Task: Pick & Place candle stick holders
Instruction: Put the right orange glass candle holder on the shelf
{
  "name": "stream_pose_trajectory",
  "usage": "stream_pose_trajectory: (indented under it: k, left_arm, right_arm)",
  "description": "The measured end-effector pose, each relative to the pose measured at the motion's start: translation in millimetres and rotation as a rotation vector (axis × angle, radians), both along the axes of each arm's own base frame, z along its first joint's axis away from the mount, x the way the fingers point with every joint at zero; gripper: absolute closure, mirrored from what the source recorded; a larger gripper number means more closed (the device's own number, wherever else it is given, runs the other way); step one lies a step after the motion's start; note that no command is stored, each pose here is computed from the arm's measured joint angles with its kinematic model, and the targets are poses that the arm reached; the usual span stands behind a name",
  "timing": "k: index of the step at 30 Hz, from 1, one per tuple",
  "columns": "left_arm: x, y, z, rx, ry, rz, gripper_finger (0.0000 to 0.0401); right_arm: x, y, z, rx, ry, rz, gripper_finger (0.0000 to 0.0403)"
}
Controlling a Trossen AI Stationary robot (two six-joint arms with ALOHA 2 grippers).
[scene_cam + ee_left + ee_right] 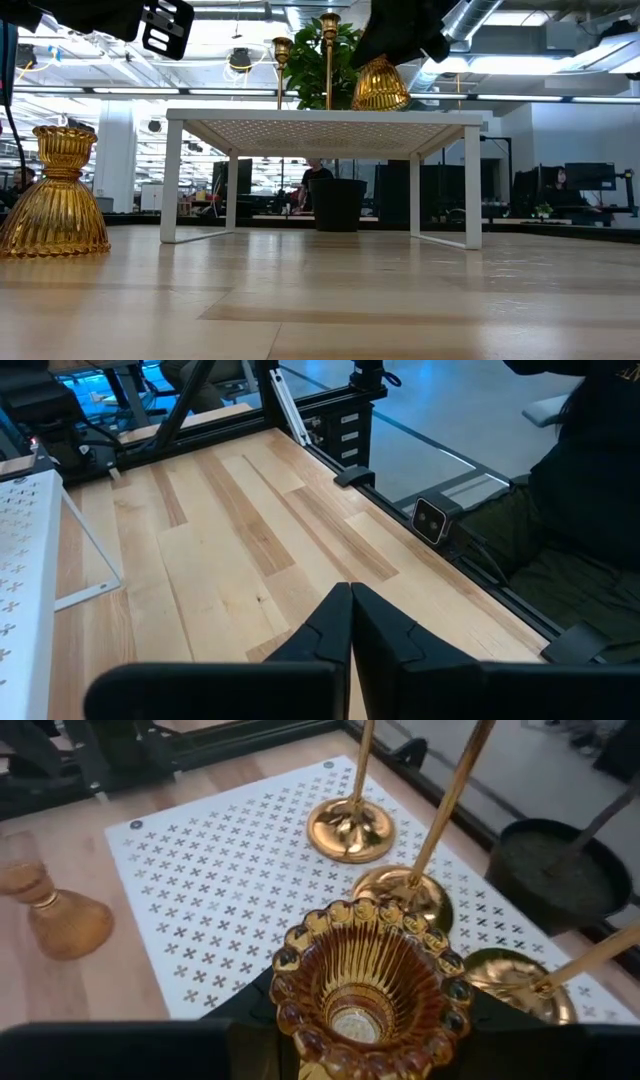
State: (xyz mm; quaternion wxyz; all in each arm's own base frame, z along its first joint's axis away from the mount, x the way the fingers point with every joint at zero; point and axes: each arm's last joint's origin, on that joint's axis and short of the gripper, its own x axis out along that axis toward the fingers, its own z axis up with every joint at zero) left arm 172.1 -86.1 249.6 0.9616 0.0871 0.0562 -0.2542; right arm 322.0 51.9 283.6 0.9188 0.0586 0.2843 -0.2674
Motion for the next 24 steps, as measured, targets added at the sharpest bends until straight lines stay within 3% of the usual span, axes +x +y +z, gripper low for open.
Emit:
stream_pose_trajectory:
  k: [14,24]
  left_arm:
    - [0.0,0.0,0.3,-0.005,0.0,0.0,0.0396]
    - [-0.1,0.0,0.1,-0.018,0.008,0.003,0.0394]
  right_arm:
    - [22.7,-12.4,-24.8,0.049,0.036,-0.005,0.0285]
    - [17.0,-12.9,-21.5,0.054,0.055,0.009,0.0275]
